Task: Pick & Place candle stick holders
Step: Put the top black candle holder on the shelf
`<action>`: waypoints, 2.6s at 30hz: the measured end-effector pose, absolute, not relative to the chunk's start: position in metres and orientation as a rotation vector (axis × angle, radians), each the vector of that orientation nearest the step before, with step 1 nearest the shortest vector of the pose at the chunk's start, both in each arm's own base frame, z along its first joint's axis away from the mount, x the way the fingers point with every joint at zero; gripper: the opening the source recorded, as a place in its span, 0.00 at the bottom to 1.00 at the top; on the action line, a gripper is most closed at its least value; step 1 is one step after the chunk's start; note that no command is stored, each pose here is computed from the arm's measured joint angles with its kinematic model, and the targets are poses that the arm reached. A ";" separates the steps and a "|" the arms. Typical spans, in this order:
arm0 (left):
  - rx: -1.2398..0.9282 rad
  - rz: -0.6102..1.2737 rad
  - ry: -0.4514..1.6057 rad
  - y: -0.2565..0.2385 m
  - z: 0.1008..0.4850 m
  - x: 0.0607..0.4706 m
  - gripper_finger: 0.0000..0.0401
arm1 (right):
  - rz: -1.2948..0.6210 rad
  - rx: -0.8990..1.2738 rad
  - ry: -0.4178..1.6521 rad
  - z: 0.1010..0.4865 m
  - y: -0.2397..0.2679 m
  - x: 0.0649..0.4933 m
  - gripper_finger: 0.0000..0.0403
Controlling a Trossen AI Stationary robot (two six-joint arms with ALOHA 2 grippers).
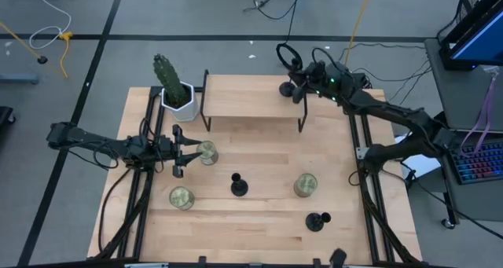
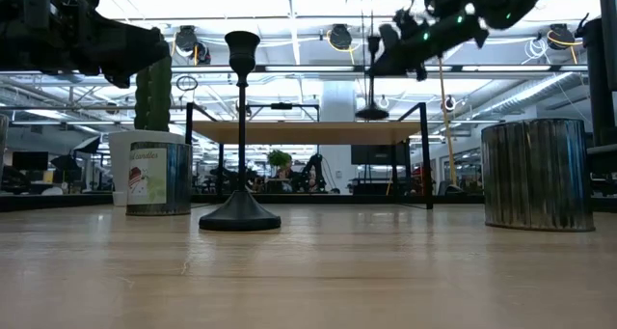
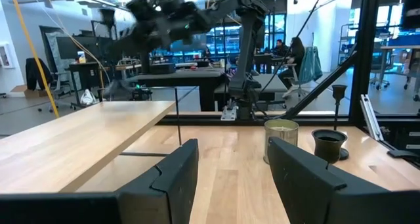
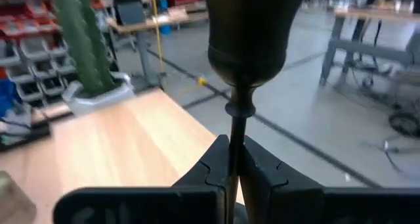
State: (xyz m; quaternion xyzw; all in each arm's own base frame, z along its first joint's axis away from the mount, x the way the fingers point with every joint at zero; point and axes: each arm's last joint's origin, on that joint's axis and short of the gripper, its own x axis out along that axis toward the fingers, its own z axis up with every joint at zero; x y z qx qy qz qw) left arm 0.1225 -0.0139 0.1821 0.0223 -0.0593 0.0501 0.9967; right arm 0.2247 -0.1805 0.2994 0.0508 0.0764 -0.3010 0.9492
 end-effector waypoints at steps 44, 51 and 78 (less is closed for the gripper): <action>-0.087 -0.190 -0.060 -0.034 0.176 0.128 0.48 | -0.629 0.038 0.171 0.293 -0.203 0.215 0.43; -0.025 -0.174 0.032 -0.045 0.185 0.153 0.48 | -0.593 0.084 0.277 0.305 -0.174 0.197 0.46; 0.015 -0.132 0.321 -0.085 0.132 0.260 0.48 | -0.148 0.066 0.367 0.317 -0.059 0.216 0.43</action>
